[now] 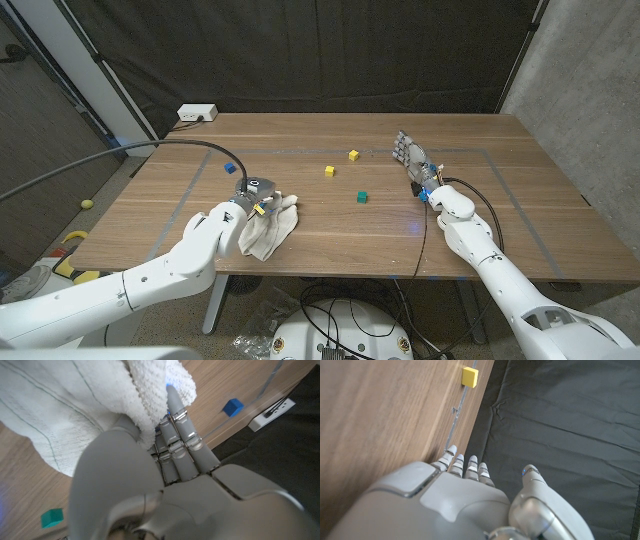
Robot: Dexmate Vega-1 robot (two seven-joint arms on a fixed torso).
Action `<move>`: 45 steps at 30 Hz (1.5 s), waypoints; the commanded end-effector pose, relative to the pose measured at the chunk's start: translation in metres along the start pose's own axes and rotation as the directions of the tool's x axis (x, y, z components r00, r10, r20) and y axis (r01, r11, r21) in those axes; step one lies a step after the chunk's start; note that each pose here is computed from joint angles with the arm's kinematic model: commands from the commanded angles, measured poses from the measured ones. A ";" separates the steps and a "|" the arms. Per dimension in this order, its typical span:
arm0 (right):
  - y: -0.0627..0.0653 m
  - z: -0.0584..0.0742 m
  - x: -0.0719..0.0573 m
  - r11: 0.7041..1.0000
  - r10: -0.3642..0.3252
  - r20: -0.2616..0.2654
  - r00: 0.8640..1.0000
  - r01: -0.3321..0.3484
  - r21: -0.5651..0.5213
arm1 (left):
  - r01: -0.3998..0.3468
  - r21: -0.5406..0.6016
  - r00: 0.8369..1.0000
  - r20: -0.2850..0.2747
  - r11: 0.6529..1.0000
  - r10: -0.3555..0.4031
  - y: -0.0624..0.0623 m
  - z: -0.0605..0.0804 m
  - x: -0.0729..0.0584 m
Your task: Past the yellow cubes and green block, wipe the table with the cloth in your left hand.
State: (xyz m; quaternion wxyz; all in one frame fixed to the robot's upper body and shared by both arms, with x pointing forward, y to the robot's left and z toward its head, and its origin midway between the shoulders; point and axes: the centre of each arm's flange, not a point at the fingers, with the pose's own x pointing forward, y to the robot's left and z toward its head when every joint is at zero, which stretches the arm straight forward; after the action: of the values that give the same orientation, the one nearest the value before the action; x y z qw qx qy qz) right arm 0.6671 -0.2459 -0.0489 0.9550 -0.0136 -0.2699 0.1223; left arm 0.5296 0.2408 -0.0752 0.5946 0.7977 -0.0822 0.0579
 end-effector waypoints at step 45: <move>0.005 0.005 0.020 0.999 0.032 0.004 0.999 -0.032 -0.023 | -0.338 -0.429 0.941 -0.165 0.838 0.295 0.049 -0.074 -0.048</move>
State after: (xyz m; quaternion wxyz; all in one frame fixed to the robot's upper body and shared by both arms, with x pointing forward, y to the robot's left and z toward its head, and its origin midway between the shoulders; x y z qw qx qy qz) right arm 0.6813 -0.2394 -0.0402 0.9546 -0.0230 -0.2671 0.1299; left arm 0.5035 0.2832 -0.0539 0.6458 0.7513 -0.0394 0.1304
